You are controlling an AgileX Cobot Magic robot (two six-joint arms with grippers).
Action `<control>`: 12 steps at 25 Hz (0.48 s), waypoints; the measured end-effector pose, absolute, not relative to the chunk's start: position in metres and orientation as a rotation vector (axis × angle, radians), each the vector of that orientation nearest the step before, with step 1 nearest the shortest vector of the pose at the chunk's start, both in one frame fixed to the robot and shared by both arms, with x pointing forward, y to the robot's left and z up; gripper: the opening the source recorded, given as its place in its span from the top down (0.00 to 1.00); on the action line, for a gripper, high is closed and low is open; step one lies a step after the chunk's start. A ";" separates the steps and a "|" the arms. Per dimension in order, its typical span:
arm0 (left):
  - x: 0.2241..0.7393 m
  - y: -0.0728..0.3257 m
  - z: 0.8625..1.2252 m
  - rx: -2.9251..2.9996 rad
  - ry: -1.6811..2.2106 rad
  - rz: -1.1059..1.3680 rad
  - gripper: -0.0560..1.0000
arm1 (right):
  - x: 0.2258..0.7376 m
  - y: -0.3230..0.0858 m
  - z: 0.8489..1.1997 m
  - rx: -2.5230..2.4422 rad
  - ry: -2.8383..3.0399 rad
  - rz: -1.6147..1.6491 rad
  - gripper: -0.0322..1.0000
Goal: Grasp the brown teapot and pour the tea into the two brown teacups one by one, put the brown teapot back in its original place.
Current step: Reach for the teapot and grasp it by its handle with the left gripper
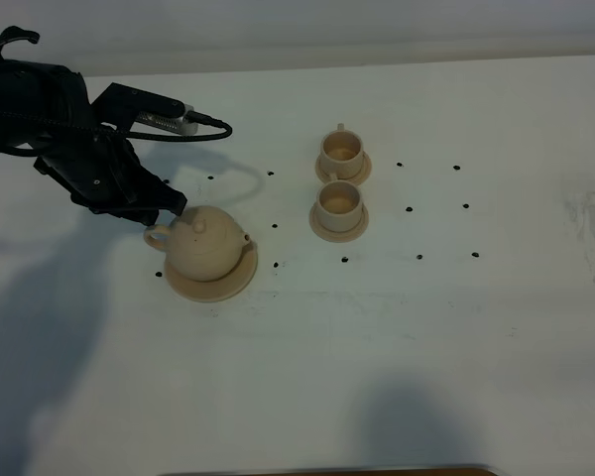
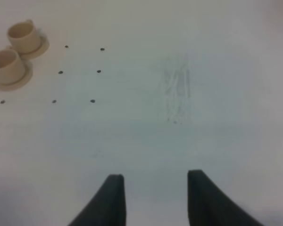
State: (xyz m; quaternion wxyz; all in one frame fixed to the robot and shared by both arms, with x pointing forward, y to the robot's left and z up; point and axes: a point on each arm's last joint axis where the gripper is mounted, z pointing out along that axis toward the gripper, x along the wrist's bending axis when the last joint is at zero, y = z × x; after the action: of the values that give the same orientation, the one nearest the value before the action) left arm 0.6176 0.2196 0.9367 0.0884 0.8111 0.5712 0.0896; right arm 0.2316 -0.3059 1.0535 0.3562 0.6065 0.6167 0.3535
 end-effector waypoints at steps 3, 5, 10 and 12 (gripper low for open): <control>0.617 0.219 0.936 2.413 1.712 0.253 0.51 | 0.232 -0.306 1.053 1.566 1.593 0.913 0.67; 0.616 0.219 0.936 2.414 1.722 0.236 0.51 | 0.232 -0.306 1.053 1.566 1.593 0.913 0.67; 0.612 0.218 0.935 2.412 1.755 0.178 0.51 | 0.232 -0.306 1.053 1.566 1.593 0.913 0.67; 0.611 0.218 0.935 2.417 1.762 0.165 0.51 | 0.232 -0.306 1.053 1.566 1.593 0.913 0.67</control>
State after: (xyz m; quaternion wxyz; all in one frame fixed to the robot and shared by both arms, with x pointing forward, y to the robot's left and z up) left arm 0.6110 0.2185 0.9353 0.0729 0.8047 0.5866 0.0548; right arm 0.2316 -0.3059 1.0535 0.3562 0.6065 0.6167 0.3535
